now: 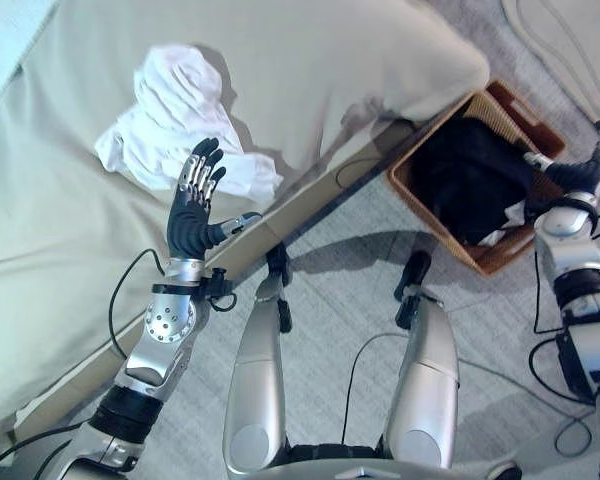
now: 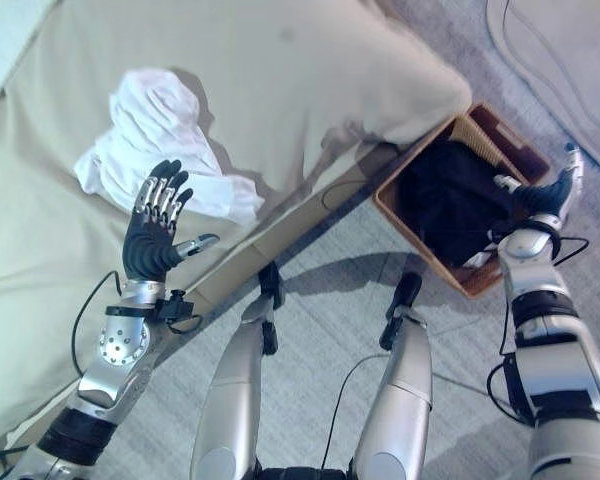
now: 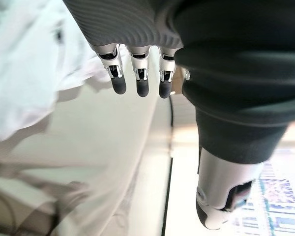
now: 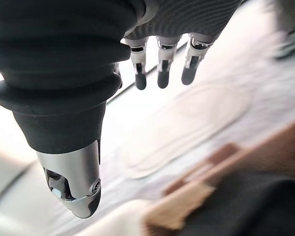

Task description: Pick up clothes into the bucket

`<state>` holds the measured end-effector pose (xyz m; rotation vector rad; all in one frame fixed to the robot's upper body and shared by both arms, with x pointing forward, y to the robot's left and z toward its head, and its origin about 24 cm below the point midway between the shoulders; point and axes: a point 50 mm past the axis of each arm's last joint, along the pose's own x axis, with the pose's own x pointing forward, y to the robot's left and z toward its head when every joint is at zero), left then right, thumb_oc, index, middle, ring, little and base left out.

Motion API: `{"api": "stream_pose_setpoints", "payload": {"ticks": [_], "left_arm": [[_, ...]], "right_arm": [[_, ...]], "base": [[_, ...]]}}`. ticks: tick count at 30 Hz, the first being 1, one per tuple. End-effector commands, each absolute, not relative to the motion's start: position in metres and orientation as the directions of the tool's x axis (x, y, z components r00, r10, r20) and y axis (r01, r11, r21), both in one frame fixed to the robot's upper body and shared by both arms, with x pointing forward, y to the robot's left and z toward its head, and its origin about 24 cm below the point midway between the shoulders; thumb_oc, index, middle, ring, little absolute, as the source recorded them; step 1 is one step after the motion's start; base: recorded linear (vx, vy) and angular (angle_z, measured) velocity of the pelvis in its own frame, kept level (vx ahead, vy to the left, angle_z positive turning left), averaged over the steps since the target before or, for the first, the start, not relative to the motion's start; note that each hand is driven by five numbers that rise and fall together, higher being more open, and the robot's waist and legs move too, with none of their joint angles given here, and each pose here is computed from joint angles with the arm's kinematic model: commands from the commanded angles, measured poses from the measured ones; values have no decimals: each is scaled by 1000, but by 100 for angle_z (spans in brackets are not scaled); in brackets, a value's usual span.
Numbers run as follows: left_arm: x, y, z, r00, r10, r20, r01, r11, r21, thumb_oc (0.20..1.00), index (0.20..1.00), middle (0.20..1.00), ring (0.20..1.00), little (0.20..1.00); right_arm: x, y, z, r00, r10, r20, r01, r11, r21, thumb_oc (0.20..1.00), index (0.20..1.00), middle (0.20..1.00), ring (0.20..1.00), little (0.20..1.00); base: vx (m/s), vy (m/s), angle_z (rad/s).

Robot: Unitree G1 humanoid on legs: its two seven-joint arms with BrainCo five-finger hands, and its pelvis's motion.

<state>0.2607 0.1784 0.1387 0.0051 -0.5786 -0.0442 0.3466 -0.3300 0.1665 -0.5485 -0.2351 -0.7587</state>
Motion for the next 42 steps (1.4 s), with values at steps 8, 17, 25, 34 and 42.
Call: {"api": "stream_pose_setpoints", "payload": {"ticks": [8,17,25,34,42], "left_arm": [[268,186,114,855,-2,519,-106,978,178,1000,1000,1000,1000,1000],[261,188,85,901,-82,426,-87,928,362,1000,1000,1000,1000,1000],[249,189,73,926,-127,355,-14,930,367,1000,1000,1000,1000,1000],[252,195,66,945,-165,284,26,899,437,1000,1000,1000,1000,1000],[257,197,59,954,-175,243,23,852,523,1000,1000,1000,1000,1000]], "right_arm": [[319,-279,118,721,-486,494,684,612,-398,1000,1000,1000,1000,1000],[316,-236,76,849,-374,374,519,728,-448,1000,1000,1000,1000,1000],[310,-235,53,884,-403,237,466,800,-377,1000,1000,1000,1000,1000],[278,-254,19,910,-408,73,408,851,-330,1000,1000,1000,1000,1000],[244,-266,-5,907,-421,-18,393,859,-329,1000,1000,1000,1000,1000]], "base": [[77,-81,37],[139,64,23],[162,120,11],[180,171,52],[121,-83,29]]}}
